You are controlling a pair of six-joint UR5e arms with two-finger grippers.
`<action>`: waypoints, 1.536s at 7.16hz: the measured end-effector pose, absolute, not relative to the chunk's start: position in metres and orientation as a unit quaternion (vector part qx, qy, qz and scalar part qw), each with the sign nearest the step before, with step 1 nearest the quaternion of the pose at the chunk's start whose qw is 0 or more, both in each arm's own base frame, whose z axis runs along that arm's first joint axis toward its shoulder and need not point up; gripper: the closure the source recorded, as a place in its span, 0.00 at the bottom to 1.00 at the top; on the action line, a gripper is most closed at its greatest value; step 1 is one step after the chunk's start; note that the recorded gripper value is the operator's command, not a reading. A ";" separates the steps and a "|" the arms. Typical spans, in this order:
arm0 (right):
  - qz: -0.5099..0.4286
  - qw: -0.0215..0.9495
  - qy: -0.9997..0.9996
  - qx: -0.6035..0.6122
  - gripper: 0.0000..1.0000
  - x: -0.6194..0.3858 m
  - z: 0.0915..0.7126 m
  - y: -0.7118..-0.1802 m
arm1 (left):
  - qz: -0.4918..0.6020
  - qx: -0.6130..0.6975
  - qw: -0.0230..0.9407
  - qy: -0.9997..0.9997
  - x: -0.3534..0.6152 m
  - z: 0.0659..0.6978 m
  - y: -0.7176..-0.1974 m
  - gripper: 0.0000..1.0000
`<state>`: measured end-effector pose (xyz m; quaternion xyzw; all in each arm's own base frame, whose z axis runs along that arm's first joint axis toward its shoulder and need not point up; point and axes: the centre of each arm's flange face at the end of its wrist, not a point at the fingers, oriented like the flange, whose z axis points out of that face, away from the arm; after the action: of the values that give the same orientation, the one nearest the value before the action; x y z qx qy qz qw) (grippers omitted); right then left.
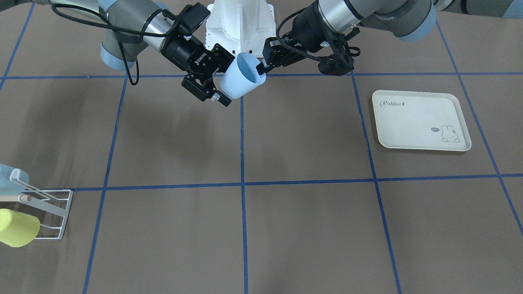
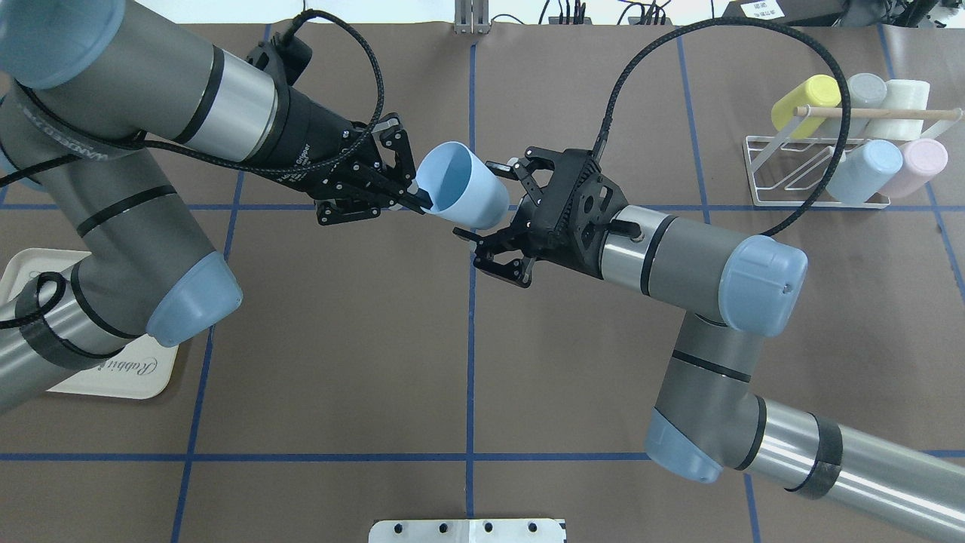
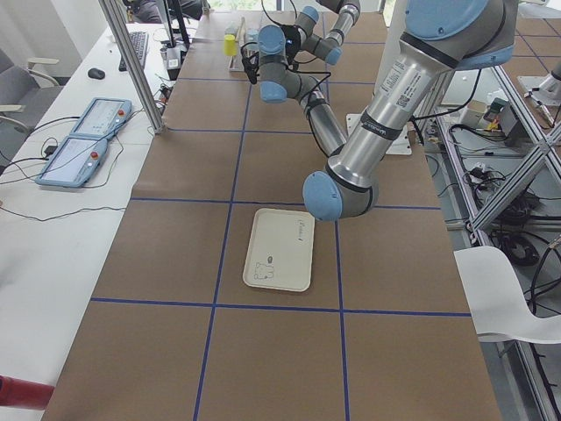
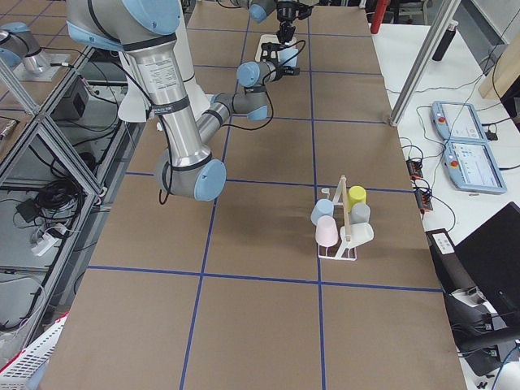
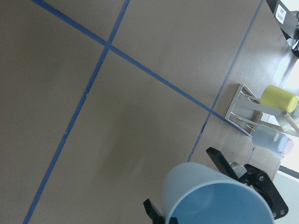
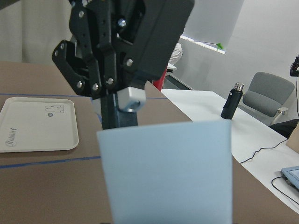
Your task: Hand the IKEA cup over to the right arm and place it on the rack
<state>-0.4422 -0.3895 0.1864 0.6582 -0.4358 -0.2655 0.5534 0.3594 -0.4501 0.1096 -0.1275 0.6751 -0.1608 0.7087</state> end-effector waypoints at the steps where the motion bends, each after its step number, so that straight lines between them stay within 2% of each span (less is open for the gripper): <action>1: -0.265 0.552 -0.436 0.659 0.13 -0.442 0.186 -0.389 | -0.161 -0.128 0.709 0.675 0.360 0.110 -0.451 1.00; 3: -0.265 0.551 -0.436 0.660 0.39 -0.441 0.185 -0.388 | -0.162 -0.128 0.709 0.674 0.361 0.111 -0.451 1.00; 4: -0.264 0.552 -0.436 0.660 0.46 -0.441 0.185 -0.388 | -0.162 -0.128 0.710 0.674 0.361 0.111 -0.452 0.78; 5: -0.263 0.553 -0.434 0.661 0.48 -0.440 0.186 -0.388 | -0.162 -0.128 0.710 0.674 0.361 0.111 -0.452 0.01; 7: -0.262 0.558 -0.429 0.660 0.49 -0.440 0.191 -0.389 | -0.157 -0.124 0.709 0.676 0.360 0.109 -0.450 0.00; 9: -0.265 0.565 -0.423 0.658 0.55 -0.441 0.196 -0.392 | -0.154 -0.113 0.710 0.678 0.353 0.110 -0.453 0.00; 11: -0.278 0.609 -0.389 0.633 0.56 -0.434 0.211 -0.410 | -0.166 -0.084 0.724 0.665 0.335 0.140 -0.472 0.00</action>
<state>-0.4337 -0.4100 0.2112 0.6333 -0.3889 -0.2776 0.6087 0.3348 -0.4724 0.1401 -0.0836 0.6647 -0.1658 0.7237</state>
